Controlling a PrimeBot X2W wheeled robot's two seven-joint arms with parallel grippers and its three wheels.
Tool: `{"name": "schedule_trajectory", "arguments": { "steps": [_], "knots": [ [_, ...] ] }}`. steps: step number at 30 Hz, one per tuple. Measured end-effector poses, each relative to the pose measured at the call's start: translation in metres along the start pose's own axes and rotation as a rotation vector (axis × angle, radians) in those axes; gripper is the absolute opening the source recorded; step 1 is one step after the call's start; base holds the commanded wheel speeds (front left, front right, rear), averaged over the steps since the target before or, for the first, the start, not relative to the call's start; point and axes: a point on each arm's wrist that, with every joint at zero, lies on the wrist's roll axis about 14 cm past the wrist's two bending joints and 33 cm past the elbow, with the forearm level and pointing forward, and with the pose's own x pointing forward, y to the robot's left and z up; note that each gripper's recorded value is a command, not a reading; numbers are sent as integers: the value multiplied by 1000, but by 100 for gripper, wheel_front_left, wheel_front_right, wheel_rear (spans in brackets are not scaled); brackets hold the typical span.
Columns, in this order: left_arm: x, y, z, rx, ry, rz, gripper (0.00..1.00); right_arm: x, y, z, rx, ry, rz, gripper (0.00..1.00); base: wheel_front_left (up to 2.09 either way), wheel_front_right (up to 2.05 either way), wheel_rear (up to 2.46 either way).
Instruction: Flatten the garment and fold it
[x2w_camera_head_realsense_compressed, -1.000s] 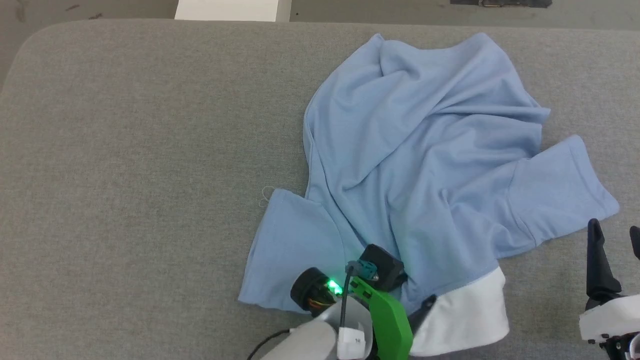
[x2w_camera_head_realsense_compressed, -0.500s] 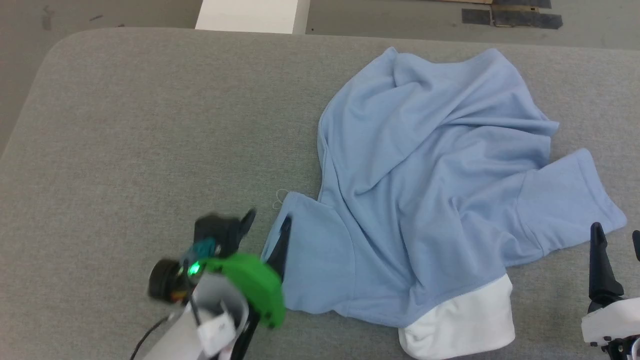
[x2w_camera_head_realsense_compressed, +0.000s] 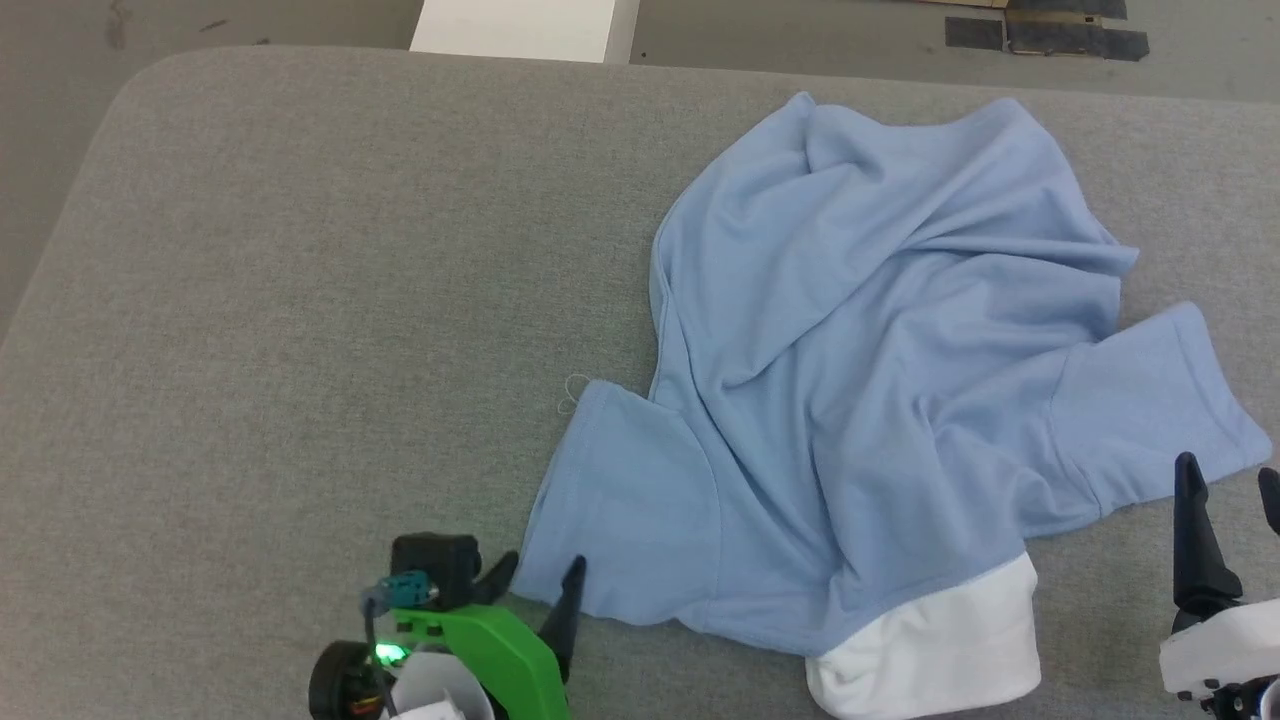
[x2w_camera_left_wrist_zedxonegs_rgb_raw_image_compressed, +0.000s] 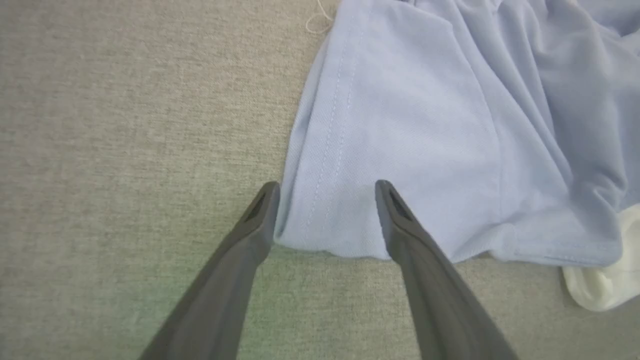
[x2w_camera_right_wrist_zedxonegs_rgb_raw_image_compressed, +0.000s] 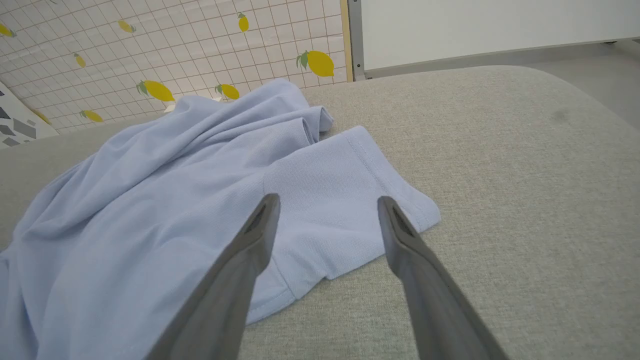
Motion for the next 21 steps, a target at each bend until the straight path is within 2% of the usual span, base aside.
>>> {"name": "schedule_trajectory", "arguments": {
  "steps": [10, 11, 12, 13, 21],
  "knots": [
    [6, 2, -20, -18, 101, 10, 100, -3, -6, -3, -1, 13, -18, 100, 0, 0, 0],
    [6, 1, -23, -24, 118, 7, 71, -3, -7, -4, -1, 15, -20, 100, 0, 0, 0],
    [7, 0, -24, -30, 126, 5, 24, -3, -7, -4, -1, 16, -22, 100, 0, 0, 0],
    [7, 0, -25, -37, 132, 4, 0, -4, -8, -4, -1, 18, -24, 100, 0, 0, 0],
    [10, -16, -30, -84, 153, -55, 0, -5, -11, -5, 1, 20, -31, 100, 0, 0, 0]
  ]
}}
